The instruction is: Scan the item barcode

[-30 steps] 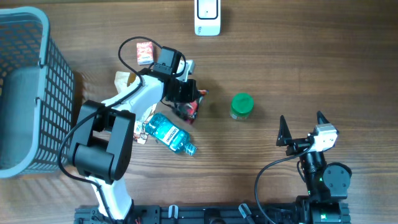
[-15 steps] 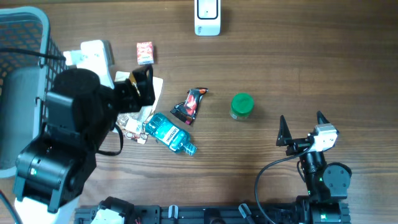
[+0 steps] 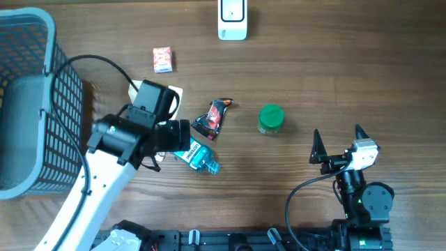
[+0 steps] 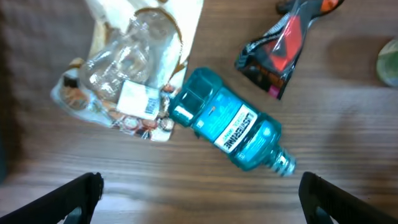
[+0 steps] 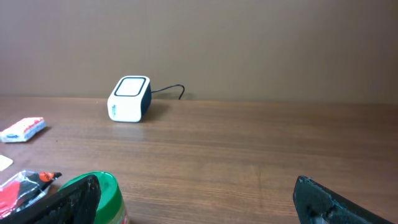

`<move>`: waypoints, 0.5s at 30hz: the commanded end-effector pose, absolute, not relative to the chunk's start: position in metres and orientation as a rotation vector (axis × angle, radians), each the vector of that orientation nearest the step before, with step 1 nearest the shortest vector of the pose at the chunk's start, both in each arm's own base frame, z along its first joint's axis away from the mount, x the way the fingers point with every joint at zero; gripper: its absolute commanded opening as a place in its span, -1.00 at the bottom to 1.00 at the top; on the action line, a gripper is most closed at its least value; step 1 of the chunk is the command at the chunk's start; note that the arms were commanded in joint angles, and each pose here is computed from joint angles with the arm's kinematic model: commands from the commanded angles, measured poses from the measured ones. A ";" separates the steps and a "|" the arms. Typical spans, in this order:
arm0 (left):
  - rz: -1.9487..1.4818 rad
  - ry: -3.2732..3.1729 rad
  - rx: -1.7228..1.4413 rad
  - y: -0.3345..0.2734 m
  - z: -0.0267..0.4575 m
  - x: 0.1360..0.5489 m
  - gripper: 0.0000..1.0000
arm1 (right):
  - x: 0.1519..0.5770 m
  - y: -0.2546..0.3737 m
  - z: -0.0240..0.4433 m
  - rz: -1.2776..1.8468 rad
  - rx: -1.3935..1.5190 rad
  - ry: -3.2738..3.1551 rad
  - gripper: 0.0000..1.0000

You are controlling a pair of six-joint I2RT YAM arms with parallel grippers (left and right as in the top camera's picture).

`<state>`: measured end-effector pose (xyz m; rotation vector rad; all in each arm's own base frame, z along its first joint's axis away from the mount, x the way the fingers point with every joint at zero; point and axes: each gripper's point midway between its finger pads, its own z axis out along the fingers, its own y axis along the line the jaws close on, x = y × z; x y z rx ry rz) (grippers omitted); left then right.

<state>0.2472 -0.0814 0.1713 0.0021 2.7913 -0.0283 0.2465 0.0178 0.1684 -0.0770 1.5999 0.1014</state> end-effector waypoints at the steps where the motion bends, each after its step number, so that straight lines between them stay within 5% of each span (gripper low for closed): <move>1: -0.054 2.835 -0.045 -0.085 0.150 0.242 1.00 | 0.243 0.038 0.174 0.313 -0.046 1.595 1.00; 4: -0.035 2.888 -0.014 -0.092 0.136 0.233 1.00 | 0.243 0.043 0.169 0.490 0.087 1.631 1.00; 12: -0.066 2.774 -0.963 -0.141 0.098 0.227 1.00 | 0.250 0.042 0.105 0.573 0.286 1.901 1.00; 15: -0.181 2.790 -0.940 -0.187 0.084 0.228 1.00 | 0.248 0.042 0.081 0.571 0.322 2.000 1.00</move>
